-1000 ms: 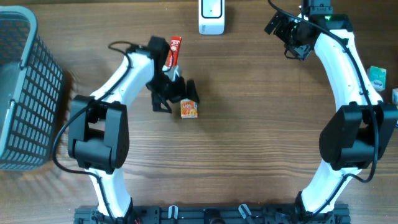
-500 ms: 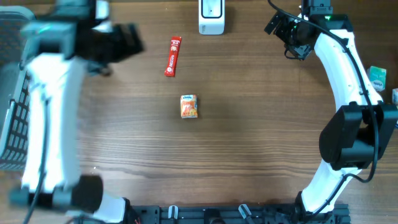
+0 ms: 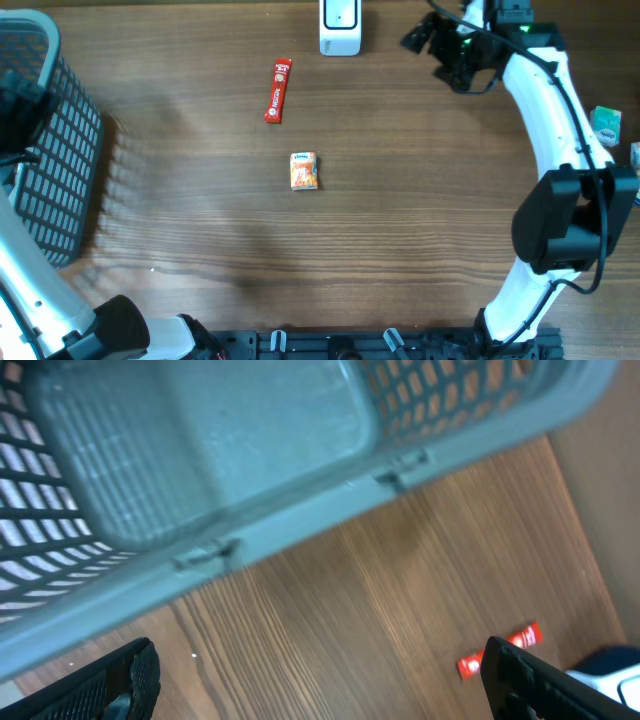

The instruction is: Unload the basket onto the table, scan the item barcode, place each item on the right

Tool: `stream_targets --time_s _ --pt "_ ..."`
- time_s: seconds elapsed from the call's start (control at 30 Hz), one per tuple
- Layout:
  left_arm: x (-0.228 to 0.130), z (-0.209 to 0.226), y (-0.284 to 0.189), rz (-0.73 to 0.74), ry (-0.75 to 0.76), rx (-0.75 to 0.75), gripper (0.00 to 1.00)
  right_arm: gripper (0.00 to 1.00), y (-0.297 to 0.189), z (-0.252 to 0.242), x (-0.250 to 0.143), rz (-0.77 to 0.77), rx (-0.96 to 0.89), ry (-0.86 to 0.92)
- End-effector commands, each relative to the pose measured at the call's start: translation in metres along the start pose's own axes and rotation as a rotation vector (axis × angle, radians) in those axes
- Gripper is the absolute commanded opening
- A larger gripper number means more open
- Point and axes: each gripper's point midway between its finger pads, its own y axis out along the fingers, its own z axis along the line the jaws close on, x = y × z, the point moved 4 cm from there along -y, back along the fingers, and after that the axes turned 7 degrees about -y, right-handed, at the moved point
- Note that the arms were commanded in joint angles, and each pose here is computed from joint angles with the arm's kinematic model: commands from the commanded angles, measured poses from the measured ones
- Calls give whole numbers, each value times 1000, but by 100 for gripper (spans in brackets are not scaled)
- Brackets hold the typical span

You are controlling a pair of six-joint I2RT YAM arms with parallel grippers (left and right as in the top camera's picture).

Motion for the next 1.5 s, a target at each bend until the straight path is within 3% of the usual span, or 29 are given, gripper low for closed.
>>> stream_targets --time_s 0.0,0.23,0.53,0.63,0.83,1.03,1.47 --pt "6 6 1 -11 -34 14 100 100 14 55 -39 111 105 -287" --pt "6 6 1 -11 -34 14 100 100 55 95 -114 201 -246 -545" --pt "6 6 1 -11 -34 14 100 100 87 164 -189 201 -230 -781" --pt "6 6 1 -11 -34 14 100 97 99 162 -198 148 -341 -729" --pt "6 6 1 -11 -34 14 100 73 124 157 -236 194 -439 -802" --pt "6 6 1 -11 -34 14 100 63 142 136 -255 168 -635 -865" --pt "6 6 1 -11 -34 14 100 59 171 95 -270 245 -771 -879"
